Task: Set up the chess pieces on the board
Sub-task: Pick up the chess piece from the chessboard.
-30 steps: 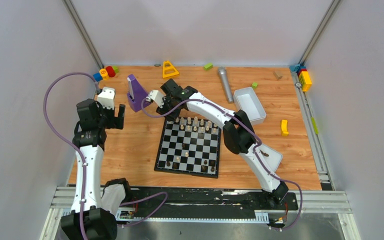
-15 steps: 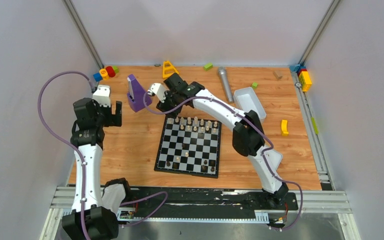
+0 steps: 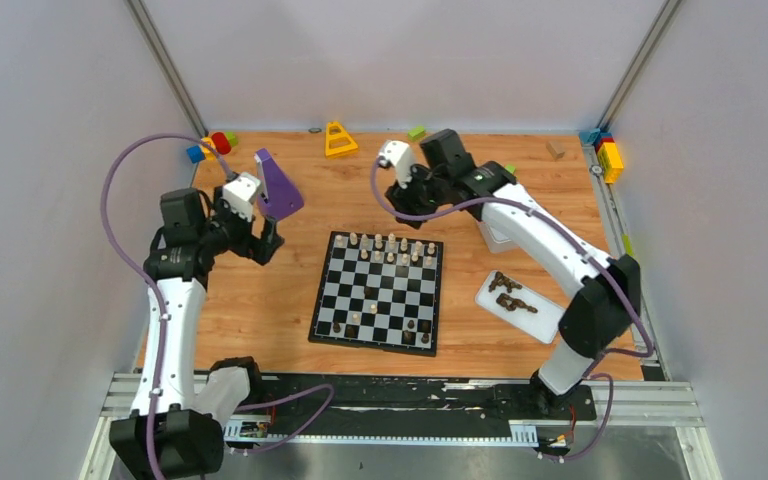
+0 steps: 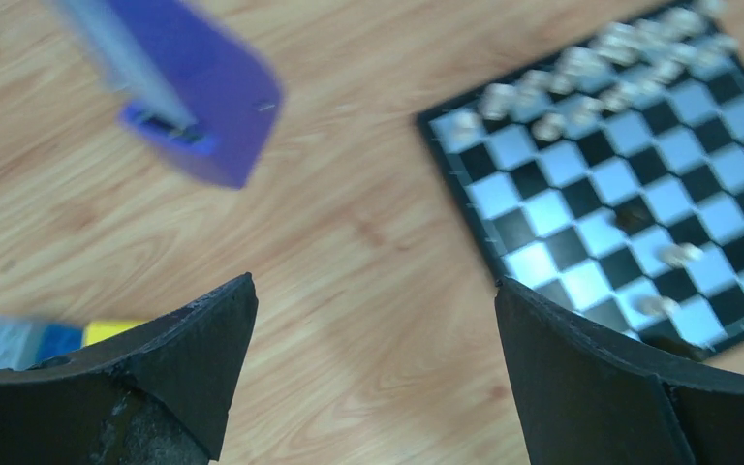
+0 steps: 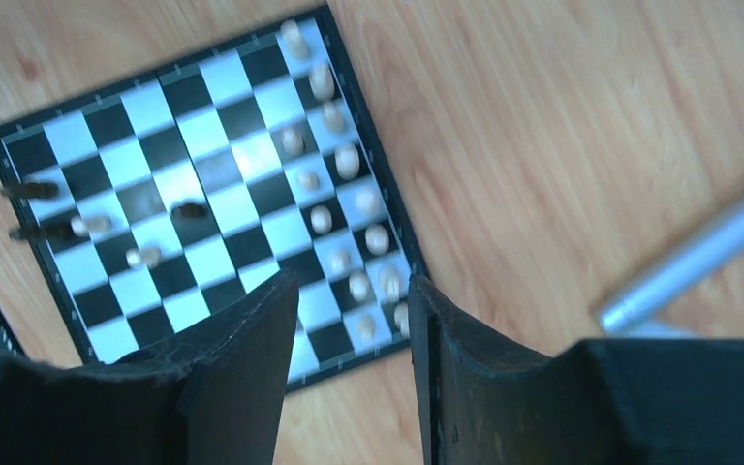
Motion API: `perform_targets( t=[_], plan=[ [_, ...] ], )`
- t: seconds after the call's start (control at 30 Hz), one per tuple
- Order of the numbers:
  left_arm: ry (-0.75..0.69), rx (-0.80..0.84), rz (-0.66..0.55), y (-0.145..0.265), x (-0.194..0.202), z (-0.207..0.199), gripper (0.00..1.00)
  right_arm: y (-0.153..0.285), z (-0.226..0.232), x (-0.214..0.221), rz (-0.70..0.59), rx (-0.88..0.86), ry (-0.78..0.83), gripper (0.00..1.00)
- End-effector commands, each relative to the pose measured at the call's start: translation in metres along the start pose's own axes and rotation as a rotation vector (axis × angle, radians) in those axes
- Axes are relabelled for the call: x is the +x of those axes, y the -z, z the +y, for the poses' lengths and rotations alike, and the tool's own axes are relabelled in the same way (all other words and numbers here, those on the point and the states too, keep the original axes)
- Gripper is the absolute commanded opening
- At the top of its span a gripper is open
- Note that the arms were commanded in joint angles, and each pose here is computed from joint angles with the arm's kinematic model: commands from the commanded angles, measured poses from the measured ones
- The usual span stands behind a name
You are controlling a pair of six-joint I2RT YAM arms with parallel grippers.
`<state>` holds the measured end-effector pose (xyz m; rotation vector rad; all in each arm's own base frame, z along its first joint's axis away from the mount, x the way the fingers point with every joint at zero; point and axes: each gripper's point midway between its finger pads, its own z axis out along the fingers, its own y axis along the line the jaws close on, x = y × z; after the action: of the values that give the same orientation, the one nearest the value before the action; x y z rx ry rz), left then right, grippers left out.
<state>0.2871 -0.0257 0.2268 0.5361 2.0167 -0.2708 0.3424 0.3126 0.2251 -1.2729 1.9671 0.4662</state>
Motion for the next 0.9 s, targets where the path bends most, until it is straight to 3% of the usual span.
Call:
perform_targets(
  t=[0.0, 0.33, 0.6, 0.87],
  plan=[
    [-0.227, 0.309, 0.0, -0.003, -0.002, -0.081, 1.0, 0.039, -0.004, 0.034, -0.057, 0.001, -0.112, 0.46],
    [-0.56, 0.676, 0.139, -0.032, 0.033, -0.201, 0.91, 0.112, -0.013, 0.13, -0.14, 0.138, -0.227, 0.44],
    [-0.754, 0.772, 0.332, -0.076, 0.076, -0.255, 0.83, 0.136, -0.01, 0.157, -0.228, 0.201, -0.267, 0.43],
    [-0.833, 0.755, 0.374, -0.106, 0.088, -0.276, 0.82, 0.141, -0.01, 0.159, -0.245, 0.2, -0.275, 0.42]
  ],
)
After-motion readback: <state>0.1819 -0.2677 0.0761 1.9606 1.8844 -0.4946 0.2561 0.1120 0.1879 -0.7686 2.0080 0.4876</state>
